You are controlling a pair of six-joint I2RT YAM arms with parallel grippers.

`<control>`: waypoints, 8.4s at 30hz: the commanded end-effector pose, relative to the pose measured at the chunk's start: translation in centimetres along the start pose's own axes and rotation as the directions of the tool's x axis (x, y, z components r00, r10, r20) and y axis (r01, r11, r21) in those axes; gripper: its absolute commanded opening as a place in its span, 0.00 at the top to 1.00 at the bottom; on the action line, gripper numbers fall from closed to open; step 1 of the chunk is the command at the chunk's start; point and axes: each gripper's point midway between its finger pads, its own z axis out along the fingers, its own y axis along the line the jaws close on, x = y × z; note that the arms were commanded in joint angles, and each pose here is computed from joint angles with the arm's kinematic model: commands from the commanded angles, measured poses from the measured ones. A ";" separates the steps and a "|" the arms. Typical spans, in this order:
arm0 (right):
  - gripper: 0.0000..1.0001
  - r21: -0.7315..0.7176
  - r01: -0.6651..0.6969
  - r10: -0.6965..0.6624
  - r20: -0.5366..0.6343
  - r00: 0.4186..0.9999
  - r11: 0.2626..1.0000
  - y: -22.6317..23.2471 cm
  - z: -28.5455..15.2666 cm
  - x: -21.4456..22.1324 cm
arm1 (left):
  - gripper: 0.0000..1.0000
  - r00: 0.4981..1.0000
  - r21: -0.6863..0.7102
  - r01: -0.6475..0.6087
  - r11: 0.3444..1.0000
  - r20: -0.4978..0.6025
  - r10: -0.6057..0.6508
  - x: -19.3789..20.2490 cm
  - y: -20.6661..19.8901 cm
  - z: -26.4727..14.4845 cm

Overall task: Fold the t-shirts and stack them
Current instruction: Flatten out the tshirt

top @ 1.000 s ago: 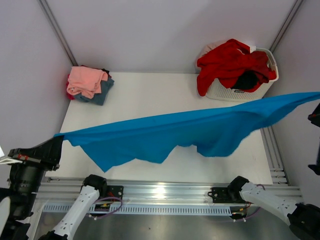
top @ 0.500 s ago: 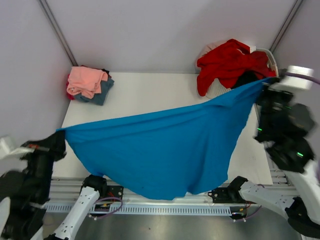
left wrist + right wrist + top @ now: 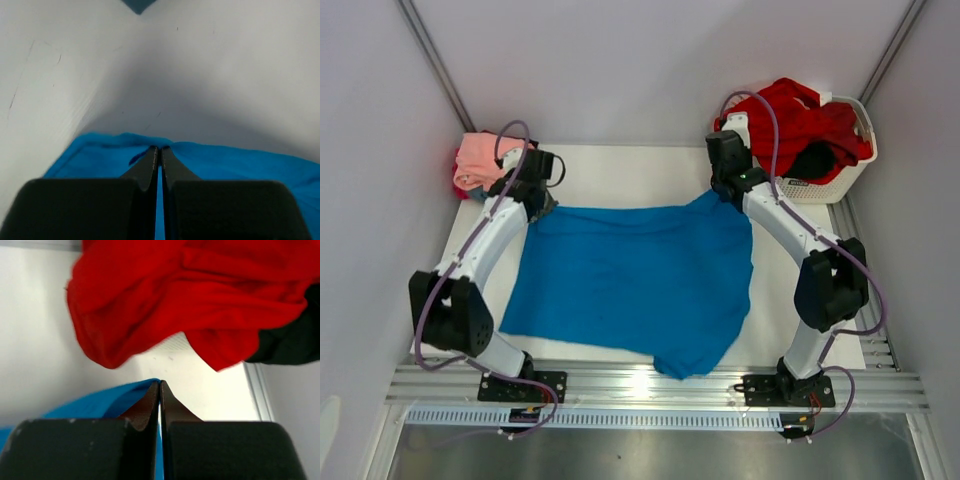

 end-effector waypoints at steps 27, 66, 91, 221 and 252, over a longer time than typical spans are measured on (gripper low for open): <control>1.00 -0.066 -0.065 0.071 0.091 0.993 0.996 1.0 -5.6 -0.3 | 1.00 0.995 0.113 0.099 0.989 0.024 -0.102 -3.1 0.0 -0.6; 1.00 -0.141 -0.291 0.317 0.582 0.749 0.946 -24.5 -29.4 -11.0 | 0.99 0.836 0.655 -0.027 0.755 0.429 -0.343 -8.0 6.7 -29.3; 1.00 -0.289 -0.172 0.190 0.034 0.981 0.942 6.3 -3.9 -2.9 | 0.99 0.951 0.404 0.291 0.867 -0.220 -0.217 -2.0 -2.3 1.5; 1.00 -0.158 -0.142 0.154 0.064 0.986 0.977 -0.2 -6.9 2.4 | 0.99 0.939 -0.432 0.175 0.885 -0.197 -0.281 -5.3 11.4 11.9; 1.00 -0.128 -0.324 0.333 0.048 0.942 0.937 -5.6 -6.5 -0.4 | 0.99 0.955 0.095 -0.027 0.995 -0.290 0.054 1.8 -3.4 6.0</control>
